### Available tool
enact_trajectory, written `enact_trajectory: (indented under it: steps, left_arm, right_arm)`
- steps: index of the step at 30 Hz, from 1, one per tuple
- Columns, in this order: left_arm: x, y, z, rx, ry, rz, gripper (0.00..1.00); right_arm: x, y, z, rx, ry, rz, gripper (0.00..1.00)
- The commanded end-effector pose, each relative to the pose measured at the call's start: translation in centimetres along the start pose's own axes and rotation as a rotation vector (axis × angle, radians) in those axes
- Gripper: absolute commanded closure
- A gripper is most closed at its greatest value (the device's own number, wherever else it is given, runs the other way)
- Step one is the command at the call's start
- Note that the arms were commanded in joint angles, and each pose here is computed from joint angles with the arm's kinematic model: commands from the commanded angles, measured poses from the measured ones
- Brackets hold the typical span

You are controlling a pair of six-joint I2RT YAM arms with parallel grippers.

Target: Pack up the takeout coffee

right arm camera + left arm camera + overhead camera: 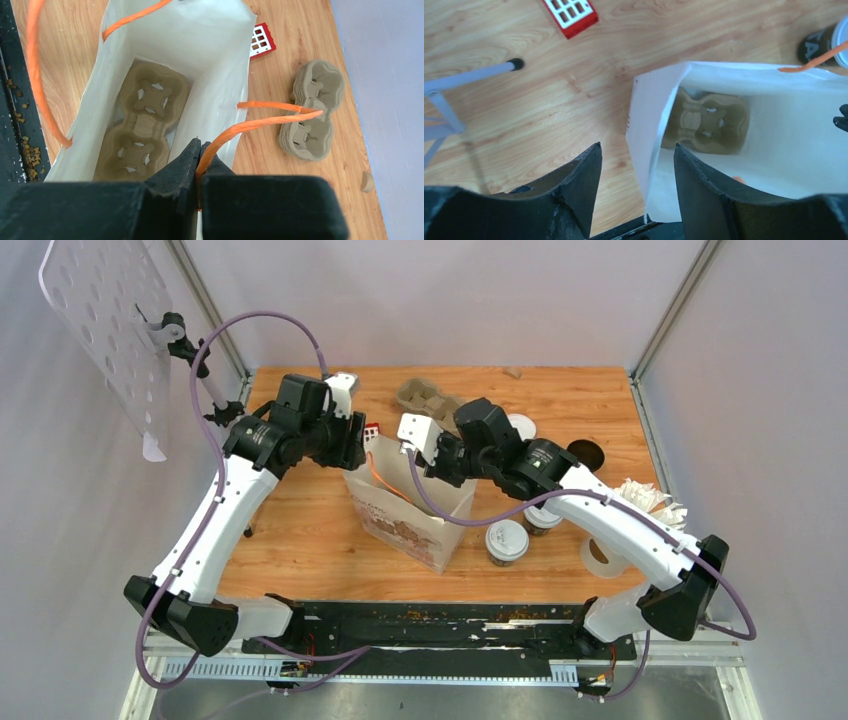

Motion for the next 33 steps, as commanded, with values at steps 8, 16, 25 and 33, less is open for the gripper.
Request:
enact_trajectory:
  steps: [8,16,25,33]
  left_arm:
    - [0.3,-1.5,0.5,0.147,-0.031,0.043,0.38]
    - [-0.2,-1.0,1.1,0.104,-0.023,0.041,0.88]
    - [1.4,1.3,-0.1,-0.096,-0.026,-0.161,1.00]
    - [1.1,0.8,-3.1,-0.061,-0.136,-0.256,1.00]
  right_arm:
    - [-2.0,-0.5,-0.5,0.031,-0.129,-0.017,0.99]
    - [-3.1,-2.2,0.6,0.064,-0.124,-0.011,0.96]
    - [-4.2,-1.6,-3.2,0.089,-0.136,0.254,0.32]
    - [-1.6,0.9,-8.0,0.125,-0.031,0.476,0.09]
Point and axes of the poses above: each gripper's point midway between its finger pads, its own z axis out along the fingers, its own y axis along the line the jaws close on, x = y × z, the point moved 4 cm from there along -z, back along the fingers, and after that the axes turned 10 degrees about -z, right-handed, at the moved point
